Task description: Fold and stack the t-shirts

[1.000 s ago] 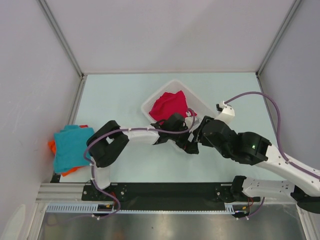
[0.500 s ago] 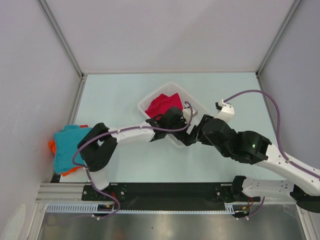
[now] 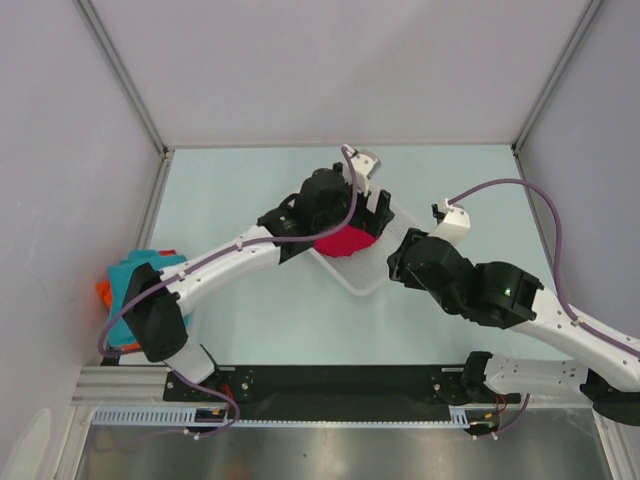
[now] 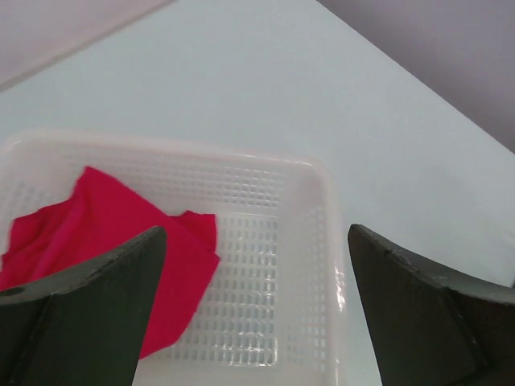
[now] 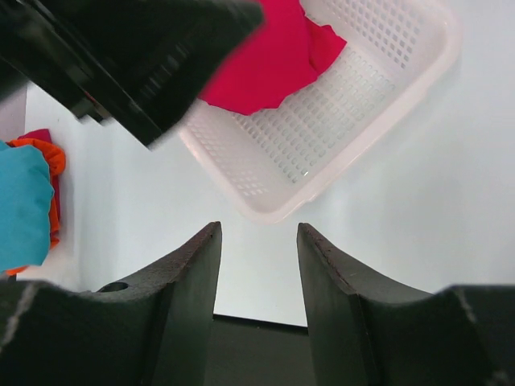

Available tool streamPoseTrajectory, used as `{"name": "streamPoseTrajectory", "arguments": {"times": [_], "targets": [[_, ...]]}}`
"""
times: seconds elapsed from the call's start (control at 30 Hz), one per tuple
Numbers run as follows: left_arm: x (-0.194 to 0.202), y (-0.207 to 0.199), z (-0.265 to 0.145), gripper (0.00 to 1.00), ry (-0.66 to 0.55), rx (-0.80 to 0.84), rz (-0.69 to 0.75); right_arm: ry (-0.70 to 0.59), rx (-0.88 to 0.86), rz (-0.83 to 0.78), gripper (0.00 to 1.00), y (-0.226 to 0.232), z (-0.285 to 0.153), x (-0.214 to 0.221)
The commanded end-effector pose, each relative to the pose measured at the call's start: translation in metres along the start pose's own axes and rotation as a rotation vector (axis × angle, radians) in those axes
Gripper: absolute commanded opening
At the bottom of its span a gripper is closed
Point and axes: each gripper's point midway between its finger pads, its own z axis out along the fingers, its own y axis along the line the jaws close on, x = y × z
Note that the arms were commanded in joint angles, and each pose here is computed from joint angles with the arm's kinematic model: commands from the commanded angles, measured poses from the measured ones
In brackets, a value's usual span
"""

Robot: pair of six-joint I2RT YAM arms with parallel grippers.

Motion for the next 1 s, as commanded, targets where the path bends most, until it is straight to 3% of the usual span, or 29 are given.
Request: {"name": "streamPoseTrajectory", "arguments": {"times": [0.0,0.13,0.2,0.23,0.27,0.3,0.33,0.37,0.67,0.97], "targets": [[-0.018,0.083,-0.039,0.99,-0.023,-0.388,-0.159,-0.070,-0.002,0.033,0.49,-0.002,-0.009,-0.020],[0.022,0.151,-0.085,1.00,0.045,-0.775,-0.282,-0.073,0.002,0.031,0.49,-0.004,-0.007,-0.018],[0.049,0.186,-0.108,1.00,0.054,-0.895,-0.498,-0.070,0.001,0.024,0.49,-0.001,-0.003,-0.016],[0.084,0.180,-0.103,1.00,0.134,-0.811,-0.612,-0.063,-0.003,0.021,0.49,0.000,-0.002,-0.014],[0.098,0.182,-0.102,0.99,0.120,-0.780,-0.755,-0.055,-0.002,0.014,0.49,0.003,0.002,-0.011],[0.090,0.197,-0.105,0.99,0.026,-0.744,-0.838,-0.050,-0.001,0.010,0.49,0.004,0.003,-0.010],[0.122,0.188,-0.103,0.99,0.081,-0.694,-0.895,-0.042,0.000,0.000,0.49,0.005,0.005,-0.007],[0.124,0.190,-0.105,1.00,0.053,-0.691,-0.932,-0.035,-0.002,-0.003,0.49,0.007,0.007,-0.005],[0.123,0.198,-0.102,1.00,-0.048,-0.634,-1.043,0.002,0.005,-0.010,0.49,0.004,0.012,0.008],[0.151,0.188,-0.074,1.00,-0.015,-0.531,-1.124,0.020,0.021,-0.025,0.49,0.002,0.016,0.014]]}}
